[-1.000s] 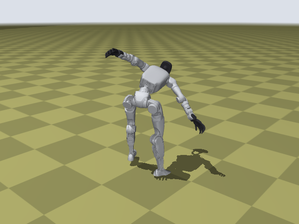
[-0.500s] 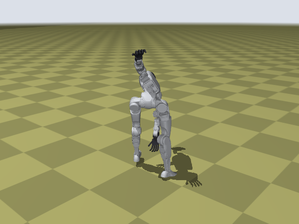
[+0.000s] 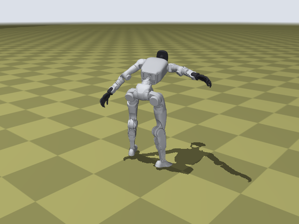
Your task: Upper body actions
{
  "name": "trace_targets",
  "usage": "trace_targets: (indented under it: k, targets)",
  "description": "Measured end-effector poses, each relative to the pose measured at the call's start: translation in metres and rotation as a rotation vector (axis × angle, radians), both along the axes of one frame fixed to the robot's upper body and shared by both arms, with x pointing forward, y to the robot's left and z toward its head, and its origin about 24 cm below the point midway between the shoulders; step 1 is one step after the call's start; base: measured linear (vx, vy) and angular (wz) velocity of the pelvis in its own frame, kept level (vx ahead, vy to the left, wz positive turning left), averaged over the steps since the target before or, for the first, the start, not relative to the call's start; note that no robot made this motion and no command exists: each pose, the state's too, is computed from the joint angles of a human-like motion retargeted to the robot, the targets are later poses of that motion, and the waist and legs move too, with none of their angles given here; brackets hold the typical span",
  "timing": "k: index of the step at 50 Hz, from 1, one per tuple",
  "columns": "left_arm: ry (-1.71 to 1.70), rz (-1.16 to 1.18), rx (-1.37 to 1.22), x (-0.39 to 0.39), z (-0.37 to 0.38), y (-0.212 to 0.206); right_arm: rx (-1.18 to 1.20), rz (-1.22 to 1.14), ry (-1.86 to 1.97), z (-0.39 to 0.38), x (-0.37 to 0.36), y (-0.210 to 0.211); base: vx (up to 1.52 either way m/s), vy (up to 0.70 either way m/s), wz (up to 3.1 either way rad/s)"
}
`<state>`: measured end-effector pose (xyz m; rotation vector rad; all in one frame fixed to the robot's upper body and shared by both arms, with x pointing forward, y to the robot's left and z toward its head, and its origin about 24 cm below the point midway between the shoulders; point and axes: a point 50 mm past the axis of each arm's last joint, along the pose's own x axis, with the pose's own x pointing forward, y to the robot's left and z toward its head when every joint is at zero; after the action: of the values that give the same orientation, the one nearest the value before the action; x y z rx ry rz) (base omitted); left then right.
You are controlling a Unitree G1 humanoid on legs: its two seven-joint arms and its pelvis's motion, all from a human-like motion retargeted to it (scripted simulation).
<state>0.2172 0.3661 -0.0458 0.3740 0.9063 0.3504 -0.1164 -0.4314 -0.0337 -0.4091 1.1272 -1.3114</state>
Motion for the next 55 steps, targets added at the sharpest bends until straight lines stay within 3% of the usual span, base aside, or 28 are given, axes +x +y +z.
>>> trace_targets:
  k: [9,14,18,22,26,31,37,44,49,55]
  targets:
    - [-0.283,0.124,0.277,0.036,0.107,0.064,-0.047,-0.142,-0.248,-0.003,0.003,0.004,-0.34,0.47,-1.54]
    - [-0.434,0.341,0.331,0.01,0.157,0.109,0.139,-0.029,-0.421,-0.037,0.083,0.017,-0.01,0.69,-1.13]
    - [-0.381,0.378,0.4,-0.024,0.186,0.138,0.237,0.039,-0.493,-0.055,0.129,0.036,0.2,0.45,-0.94]
    - [-0.405,0.267,0.365,-0.008,0.191,0.13,0.261,-0.086,-0.523,-0.066,0.122,0.051,0.08,0.17,-0.37]
    - [-0.53,0.179,0.245,0.017,0.184,0.112,0.132,-0.241,-0.587,-0.061,0.104,0.048,-0.04,-0.04,-0.09]
    - [-0.522,0.236,0.194,-0.003,0.158,0.115,-0.064,-0.194,-0.564,-0.04,0.117,0.028,0.02,-0.04,0.01]
    - [-0.199,0.341,0.136,-0.078,0.081,0.116,-0.234,0.002,-0.521,0.002,0.16,-0.01,0.03,-0.01,0.47]
    - [0.442,0.403,0.143,-0.245,0.007,0.089,-0.263,0.325,-0.461,0.049,0.24,-0.034,0.02,-0.02,0.83]
    - [0.858,0.381,0.182,-0.35,0.022,0.074,-0.363,0.558,-0.459,0.101,0.304,-0.037,0.02,-0.01,0.89]
    - [1.104,0.357,0.234,-0.41,0.05,0.065,-0.561,0.731,-0.272,0.163,0.328,-0.049,0.05,-0.19,1.4]
